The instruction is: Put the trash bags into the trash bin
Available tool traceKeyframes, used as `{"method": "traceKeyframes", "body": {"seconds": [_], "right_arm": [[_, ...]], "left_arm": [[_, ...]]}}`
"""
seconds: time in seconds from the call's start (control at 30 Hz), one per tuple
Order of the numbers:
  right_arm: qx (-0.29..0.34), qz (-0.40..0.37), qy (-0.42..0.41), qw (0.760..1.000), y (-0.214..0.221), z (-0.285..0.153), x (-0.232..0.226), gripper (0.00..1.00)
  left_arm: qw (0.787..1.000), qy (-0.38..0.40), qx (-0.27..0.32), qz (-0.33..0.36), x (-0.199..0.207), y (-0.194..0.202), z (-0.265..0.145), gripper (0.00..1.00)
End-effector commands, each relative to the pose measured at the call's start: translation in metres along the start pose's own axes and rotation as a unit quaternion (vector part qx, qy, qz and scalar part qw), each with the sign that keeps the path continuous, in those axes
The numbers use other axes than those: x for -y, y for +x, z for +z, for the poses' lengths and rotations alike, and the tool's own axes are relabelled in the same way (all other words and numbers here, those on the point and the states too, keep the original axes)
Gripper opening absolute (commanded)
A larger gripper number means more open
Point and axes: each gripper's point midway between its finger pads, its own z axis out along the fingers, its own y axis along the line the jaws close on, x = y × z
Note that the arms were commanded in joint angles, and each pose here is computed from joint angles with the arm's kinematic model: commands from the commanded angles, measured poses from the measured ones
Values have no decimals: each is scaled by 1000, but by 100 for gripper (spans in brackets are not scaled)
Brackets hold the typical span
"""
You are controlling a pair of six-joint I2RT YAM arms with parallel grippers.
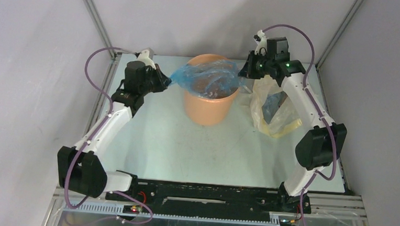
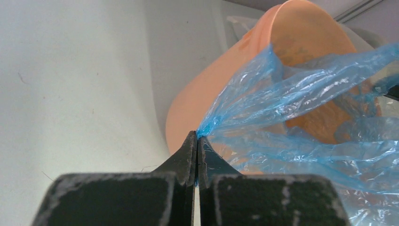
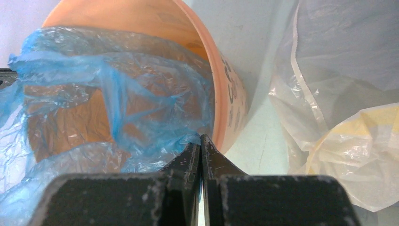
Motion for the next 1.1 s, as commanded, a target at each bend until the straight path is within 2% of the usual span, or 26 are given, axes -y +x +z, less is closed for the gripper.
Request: {"method": "traceKeyframes", "body": {"seconds": [0.0,0.2,0.5,0.6,0.7,0.83,0.93,1.07], "right_arm": [[59,-25,-35,997,-39,-35,-33,4],[61,-30,-57,996,-44,-46,-48,3],[37,-2,-13,999,-22,-30,-8,12],[29,-1,3,1000,-17,-27,0,20],[33,-6,11,999,-18,-35,-1,34],[54,-20,25,998,-25,-56,-8,62],[67,-51,21,996,-27,-74,-26,70],[91,-137,2,986,-28,-99,-64,73]], "left_arm": [[997,47,61,4,28,-44,-16,0],[996,56,71,6,35,-59,-14,0],[997,23,79,-14,9,-53,-13,0],[997,31,70,-18,8,-46,-10,0],[996,54,63,-21,15,-42,-8,0],[995,72,67,-23,23,-46,-12,0],[994,80,73,-23,29,-52,-16,0],[993,84,78,-22,32,-57,-18,0]]}}
